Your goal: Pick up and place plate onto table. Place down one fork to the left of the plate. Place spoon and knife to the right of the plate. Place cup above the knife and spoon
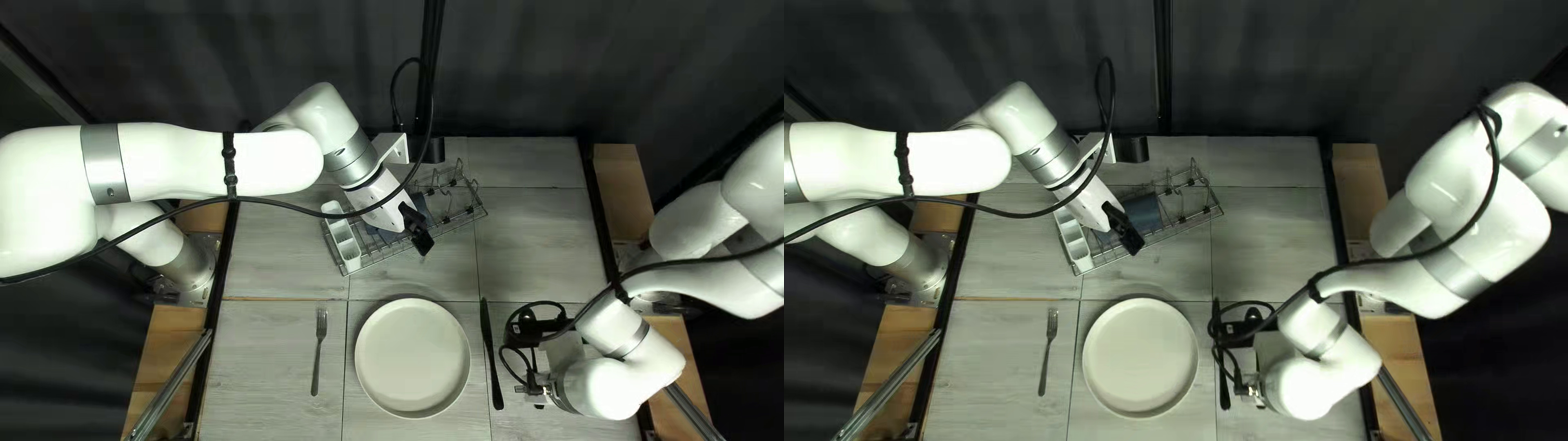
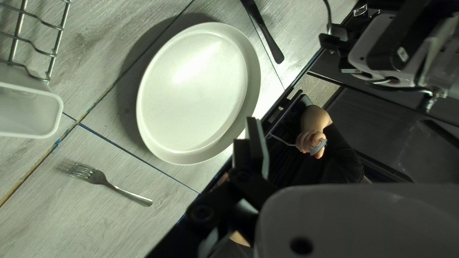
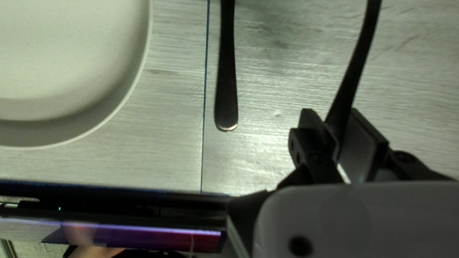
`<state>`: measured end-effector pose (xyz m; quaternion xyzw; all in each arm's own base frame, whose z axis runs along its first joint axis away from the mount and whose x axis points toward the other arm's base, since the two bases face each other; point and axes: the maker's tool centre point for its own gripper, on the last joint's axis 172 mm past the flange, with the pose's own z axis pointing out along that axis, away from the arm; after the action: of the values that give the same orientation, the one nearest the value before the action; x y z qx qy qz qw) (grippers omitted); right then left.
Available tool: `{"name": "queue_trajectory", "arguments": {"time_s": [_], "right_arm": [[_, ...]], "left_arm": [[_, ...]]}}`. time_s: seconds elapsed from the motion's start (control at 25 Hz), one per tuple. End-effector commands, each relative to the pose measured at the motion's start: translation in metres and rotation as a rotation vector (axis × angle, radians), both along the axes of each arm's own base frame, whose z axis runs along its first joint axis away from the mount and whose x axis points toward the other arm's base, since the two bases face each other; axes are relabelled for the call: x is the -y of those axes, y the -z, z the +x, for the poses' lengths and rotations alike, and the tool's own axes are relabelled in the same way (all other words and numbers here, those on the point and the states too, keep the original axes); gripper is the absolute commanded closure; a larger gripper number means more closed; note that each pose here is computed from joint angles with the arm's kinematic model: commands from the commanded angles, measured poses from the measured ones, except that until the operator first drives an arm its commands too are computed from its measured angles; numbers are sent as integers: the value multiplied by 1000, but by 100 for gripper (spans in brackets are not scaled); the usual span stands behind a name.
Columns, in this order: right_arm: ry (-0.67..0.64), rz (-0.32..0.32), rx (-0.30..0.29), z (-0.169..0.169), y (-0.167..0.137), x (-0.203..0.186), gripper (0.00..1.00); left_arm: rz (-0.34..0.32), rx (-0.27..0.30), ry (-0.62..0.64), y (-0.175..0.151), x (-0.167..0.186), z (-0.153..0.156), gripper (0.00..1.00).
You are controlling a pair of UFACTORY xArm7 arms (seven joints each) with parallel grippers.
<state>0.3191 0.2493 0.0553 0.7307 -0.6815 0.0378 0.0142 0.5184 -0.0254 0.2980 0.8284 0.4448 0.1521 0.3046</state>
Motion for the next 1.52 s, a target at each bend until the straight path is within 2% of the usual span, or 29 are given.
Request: {"name": "queue_trajectory", "arguments": {"time_s": [0.04,0.36,0.4,0.44,0.48,0.6,0.8,1.0,1.28,1.4,1.52], "right_arm": [[5,13,-1,1,19,3,100],[-11,37,1,5,41,4,100],[-11,37,0,4,42,4,91],[-11,36,-1,4,42,5,28],[-10,35,-4,4,41,5,0],[-6,22,-5,1,37,7,0],[-43,-10,3,-12,12,10,0],[-164,-17,6,-15,-18,13,0],[-383,-55,4,-17,-82,35,0],[-488,-74,36,-18,-118,46,0],[-633,-75,115,-18,-146,45,0]], "left_arm": [[0,0,0,0,0,0,0],[0,0,0,0,0,0,0],[0,0,0,0,0,0,0],[0,0,0,0,0,0,0],[0,0,0,0,0,0,0],[0,0,0,0,0,0,0],[0,0,0,0,0,0,0],[0,0,0,0,0,0,0],[0,0,0,0,0,0,0],[0,0,0,0,0,0,0],[0,0,0,0,0,0,0]]}}
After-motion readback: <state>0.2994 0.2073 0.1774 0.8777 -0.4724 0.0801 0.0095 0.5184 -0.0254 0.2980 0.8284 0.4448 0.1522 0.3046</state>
